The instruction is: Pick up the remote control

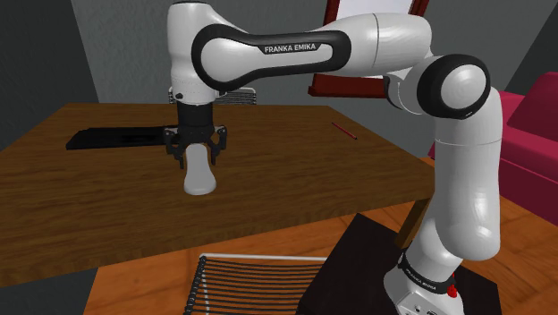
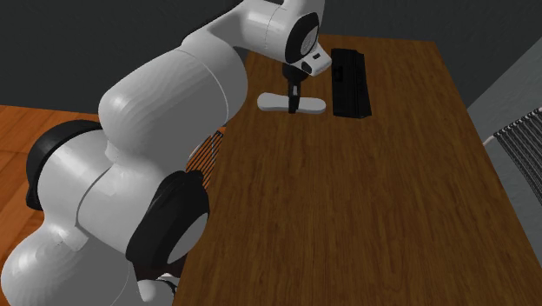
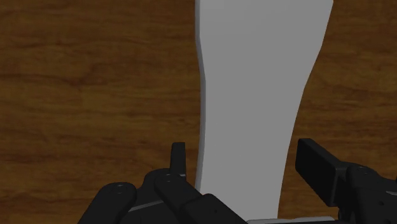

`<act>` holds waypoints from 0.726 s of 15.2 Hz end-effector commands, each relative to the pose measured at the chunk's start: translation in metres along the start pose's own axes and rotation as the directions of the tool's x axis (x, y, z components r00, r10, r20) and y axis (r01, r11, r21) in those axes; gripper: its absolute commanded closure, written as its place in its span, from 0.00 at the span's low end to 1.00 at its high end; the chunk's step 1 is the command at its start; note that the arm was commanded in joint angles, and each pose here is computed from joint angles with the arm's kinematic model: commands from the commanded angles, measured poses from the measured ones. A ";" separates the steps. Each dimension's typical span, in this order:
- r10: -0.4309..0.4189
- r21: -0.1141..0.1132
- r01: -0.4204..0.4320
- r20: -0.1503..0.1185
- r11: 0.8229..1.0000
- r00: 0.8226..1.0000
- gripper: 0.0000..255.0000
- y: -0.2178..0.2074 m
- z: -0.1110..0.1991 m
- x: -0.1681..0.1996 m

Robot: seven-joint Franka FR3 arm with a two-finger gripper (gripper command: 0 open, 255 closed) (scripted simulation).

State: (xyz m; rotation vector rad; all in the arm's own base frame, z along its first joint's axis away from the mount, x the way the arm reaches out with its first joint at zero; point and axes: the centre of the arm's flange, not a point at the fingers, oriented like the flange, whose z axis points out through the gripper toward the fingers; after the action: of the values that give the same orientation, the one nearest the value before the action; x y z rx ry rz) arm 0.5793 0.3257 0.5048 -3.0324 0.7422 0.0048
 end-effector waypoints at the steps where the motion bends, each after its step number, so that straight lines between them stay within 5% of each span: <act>1: 0.000 -0.001 0.000 0.001 1.000 1.000 1.00 0.000 0.001 0.000; 11: 0.000 -0.001 0.000 0.000 1.000 1.000 1.00 0.000 -0.015 0.000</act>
State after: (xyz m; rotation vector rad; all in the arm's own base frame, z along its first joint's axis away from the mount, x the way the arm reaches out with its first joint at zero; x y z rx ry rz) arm 0.5787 0.3252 0.5142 -3.0332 0.7424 0.0061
